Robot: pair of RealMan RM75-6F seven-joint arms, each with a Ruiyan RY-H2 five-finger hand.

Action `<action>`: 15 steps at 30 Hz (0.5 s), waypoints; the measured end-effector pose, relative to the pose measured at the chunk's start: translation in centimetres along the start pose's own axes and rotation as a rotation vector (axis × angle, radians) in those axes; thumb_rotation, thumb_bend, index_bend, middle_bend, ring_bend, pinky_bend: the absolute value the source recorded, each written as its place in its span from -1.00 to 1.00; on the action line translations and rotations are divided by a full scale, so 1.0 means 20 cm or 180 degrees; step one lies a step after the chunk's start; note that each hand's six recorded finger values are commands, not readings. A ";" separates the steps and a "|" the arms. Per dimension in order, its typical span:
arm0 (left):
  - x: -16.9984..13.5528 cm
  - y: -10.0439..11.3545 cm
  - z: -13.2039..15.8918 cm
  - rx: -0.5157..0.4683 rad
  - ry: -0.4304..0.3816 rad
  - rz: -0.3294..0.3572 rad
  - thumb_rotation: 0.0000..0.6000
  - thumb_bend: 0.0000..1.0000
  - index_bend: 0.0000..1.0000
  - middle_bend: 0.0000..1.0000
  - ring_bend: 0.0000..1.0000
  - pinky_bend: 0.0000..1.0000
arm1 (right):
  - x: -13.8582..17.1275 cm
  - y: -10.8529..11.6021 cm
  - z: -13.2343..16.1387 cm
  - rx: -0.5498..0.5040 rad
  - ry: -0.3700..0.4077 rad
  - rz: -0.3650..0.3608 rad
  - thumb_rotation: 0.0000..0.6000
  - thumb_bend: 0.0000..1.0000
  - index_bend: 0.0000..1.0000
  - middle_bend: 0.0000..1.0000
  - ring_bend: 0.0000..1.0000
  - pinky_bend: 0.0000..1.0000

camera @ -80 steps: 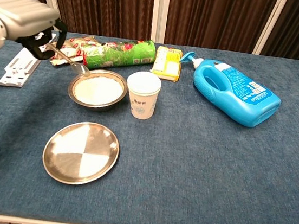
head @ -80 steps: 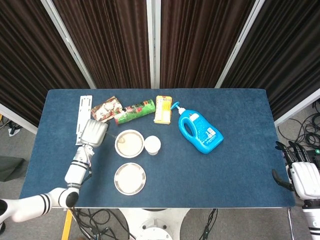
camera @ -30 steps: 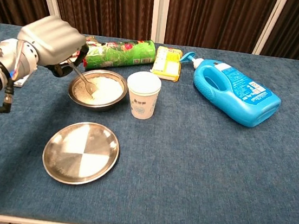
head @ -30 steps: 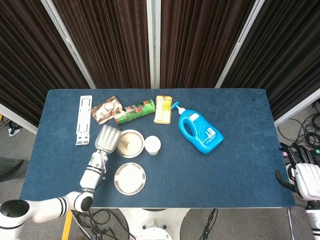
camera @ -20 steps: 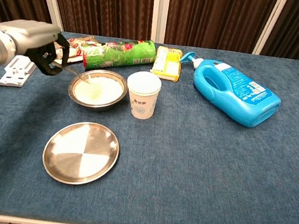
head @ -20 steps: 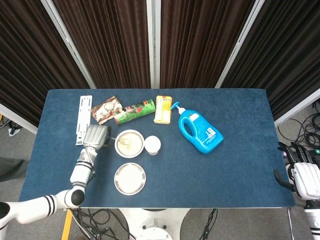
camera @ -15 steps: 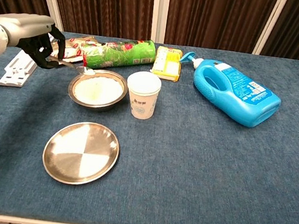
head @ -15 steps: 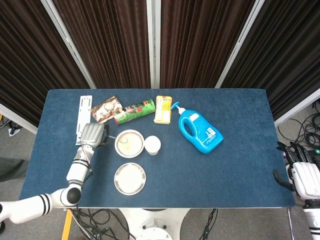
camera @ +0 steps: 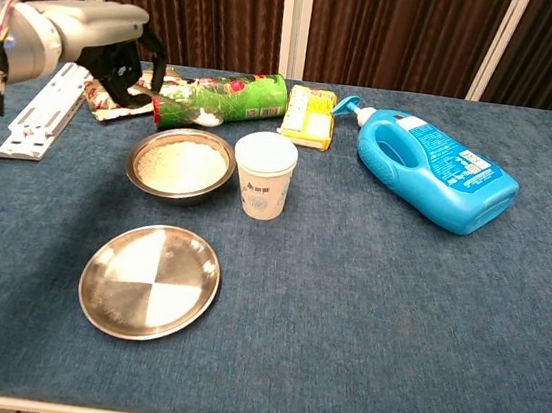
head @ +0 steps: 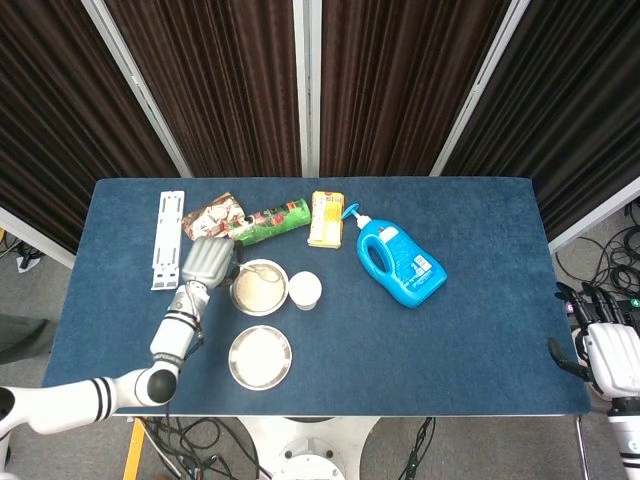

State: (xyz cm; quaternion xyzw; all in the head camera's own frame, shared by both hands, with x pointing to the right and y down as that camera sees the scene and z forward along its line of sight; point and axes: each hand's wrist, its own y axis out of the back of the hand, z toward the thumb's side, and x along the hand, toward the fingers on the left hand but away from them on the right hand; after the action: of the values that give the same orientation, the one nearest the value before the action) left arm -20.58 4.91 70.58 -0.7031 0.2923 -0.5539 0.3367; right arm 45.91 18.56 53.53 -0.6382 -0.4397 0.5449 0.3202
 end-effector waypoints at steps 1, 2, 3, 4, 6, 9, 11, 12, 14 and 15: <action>0.01 0.01 0.02 0.0015 -0.0016 0.0014 1.00 -0.05 0.20 0.91 0.90 1.00 | 0.00 0.00 0.00 0.0000 -0.0002 -0.0002 1.00 -0.41 -0.84 -0.58 -1.00 -1.00; 0.01 0.03 0.04 0.0048 -0.0040 0.0030 1.00 -0.05 0.21 0.91 0.90 1.00 | 0.00 0.00 0.00 -0.0001 -0.0005 -0.0003 1.00 -0.41 -0.84 -0.58 -1.00 -1.00; 0.02 0.03 0.06 0.0081 -0.0059 0.0043 1.00 -0.05 0.21 0.91 0.90 1.00 | 0.00 0.00 -0.01 0.0000 -0.0008 -0.0004 1.00 -0.41 -0.84 -0.58 -1.00 -1.00; 0.02 0.04 0.08 0.0117 -0.0077 0.0055 1.00 -0.05 0.20 0.91 0.90 1.00 | 0.00 0.00 -0.01 0.0001 -0.0012 -0.0004 1.00 -0.41 -0.84 -0.58 -1.00 -1.00; 0.03 0.05 0.12 0.0220 -0.0121 0.0078 1.00 -0.05 0.20 0.91 0.90 1.00 | 0.00 0.00 -0.01 -0.0001 -0.0021 -0.0001 1.00 -0.41 -0.84 -0.58 -1.00 -1.00; 0.03 0.04 0.18 0.0409 -0.0194 0.0097 1.00 -0.05 0.20 0.91 0.90 1.00 | 0.00 0.00 -0.02 -0.0007 -0.0029 -0.0004 1.00 -0.41 -0.84 -0.58 -1.00 -1.00; 0.02 0.02 0.25 0.0528 -0.0268 0.0101 1.00 -0.05 0.20 0.91 0.90 1.00 | 0.00 0.00 -0.03 -0.0008 -0.0038 -0.0006 1.00 -0.41 -0.84 -0.58 -1.00 -1.00; 0.02 0.01 0.27 0.0570 -0.0302 0.0100 1.00 -0.05 0.20 0.91 0.90 1.00 | 0.00 0.00 -0.03 -0.0009 -0.0044 -0.0006 1.00 -0.41 -0.84 -0.58 -1.00 -1.00; 0.01 -0.01 0.32 0.0653 -0.0359 0.0094 1.00 -0.05 0.20 0.91 0.90 1.00 | 0.01 0.00 -0.03 -0.0009 -0.0053 -0.0004 1.00 -0.41 -0.84 -0.58 -1.00 -1.00; 0.01 -0.02 0.33 0.0685 -0.0376 0.0096 1.00 -0.05 0.20 0.91 0.90 1.00 | 0.01 0.00 -0.04 -0.0010 -0.0060 -0.0003 1.00 -0.41 -0.84 -0.58 -1.00 -1.00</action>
State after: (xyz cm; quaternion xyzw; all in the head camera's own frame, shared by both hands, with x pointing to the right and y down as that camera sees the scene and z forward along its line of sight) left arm -14.10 5.98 69.84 -0.6898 0.2214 -0.5346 0.4352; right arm 46.67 18.73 53.53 -0.6333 -0.4439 0.5499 0.3154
